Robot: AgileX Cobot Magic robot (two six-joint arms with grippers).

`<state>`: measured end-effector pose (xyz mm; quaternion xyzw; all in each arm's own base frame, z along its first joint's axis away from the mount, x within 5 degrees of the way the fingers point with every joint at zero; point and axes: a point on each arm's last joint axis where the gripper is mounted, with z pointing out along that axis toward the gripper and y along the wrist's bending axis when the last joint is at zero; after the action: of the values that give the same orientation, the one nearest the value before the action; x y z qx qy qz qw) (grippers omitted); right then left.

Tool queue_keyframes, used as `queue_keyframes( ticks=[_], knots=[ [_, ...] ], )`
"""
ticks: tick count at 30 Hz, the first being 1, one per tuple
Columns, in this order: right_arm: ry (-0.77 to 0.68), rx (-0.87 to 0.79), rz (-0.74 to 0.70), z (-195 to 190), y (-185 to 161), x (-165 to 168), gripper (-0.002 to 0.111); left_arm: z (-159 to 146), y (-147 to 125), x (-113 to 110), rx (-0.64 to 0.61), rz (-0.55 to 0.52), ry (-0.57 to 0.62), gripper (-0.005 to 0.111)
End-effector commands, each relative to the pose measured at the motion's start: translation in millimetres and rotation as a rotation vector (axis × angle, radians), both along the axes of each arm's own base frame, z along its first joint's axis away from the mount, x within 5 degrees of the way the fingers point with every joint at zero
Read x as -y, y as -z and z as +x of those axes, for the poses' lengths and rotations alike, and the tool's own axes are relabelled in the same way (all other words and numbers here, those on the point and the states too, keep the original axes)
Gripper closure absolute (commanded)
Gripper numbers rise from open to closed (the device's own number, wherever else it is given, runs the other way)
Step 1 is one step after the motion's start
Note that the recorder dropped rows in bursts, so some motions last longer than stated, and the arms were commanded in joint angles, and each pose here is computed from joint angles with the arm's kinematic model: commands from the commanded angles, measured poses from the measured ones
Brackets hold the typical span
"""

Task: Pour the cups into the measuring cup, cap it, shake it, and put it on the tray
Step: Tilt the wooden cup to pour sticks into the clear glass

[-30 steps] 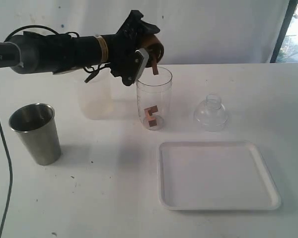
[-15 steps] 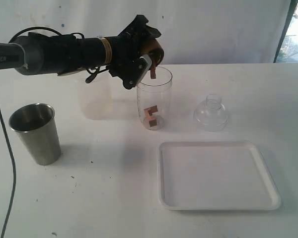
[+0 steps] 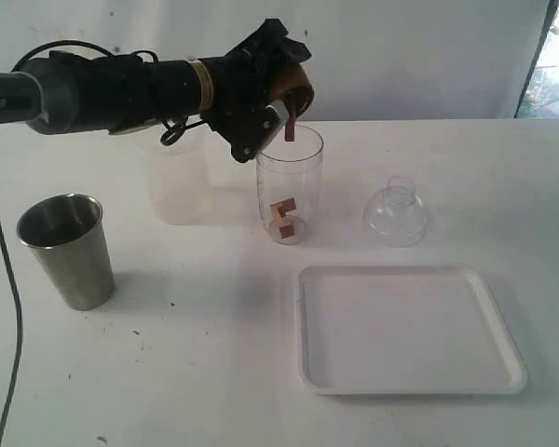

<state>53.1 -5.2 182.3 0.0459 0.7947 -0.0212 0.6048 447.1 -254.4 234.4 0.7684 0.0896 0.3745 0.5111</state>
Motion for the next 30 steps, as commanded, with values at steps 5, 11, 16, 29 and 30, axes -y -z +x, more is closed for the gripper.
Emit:
queue_keyframes(
  ticks=[5, 11, 16, 29, 30],
  knots=[
    [-0.002, 0.008, -0.001, 0, 1, 0, 0.108, -5, -10, 7, 0.067, 0.062, -0.004, 0.107],
    [-0.002, 0.008, -0.001, 0, 1, 0, 0.108, -5, -9, 6, 0.119, 0.126, 0.000, 0.107],
    [-0.002, 0.008, -0.001, 0, 1, 0, 0.108, -6, 2, 3, 0.116, 0.182, -0.008, 0.107],
    [-0.002, 0.008, -0.001, 0, 1, 0, 0.108, -7, -4, 5, 0.135, 0.111, -0.008, 0.107],
    [-0.002, 0.008, -0.001, 0, 1, 0, 0.108, -7, -4, 6, 0.134, 0.108, -0.007, 0.107]
  ],
)
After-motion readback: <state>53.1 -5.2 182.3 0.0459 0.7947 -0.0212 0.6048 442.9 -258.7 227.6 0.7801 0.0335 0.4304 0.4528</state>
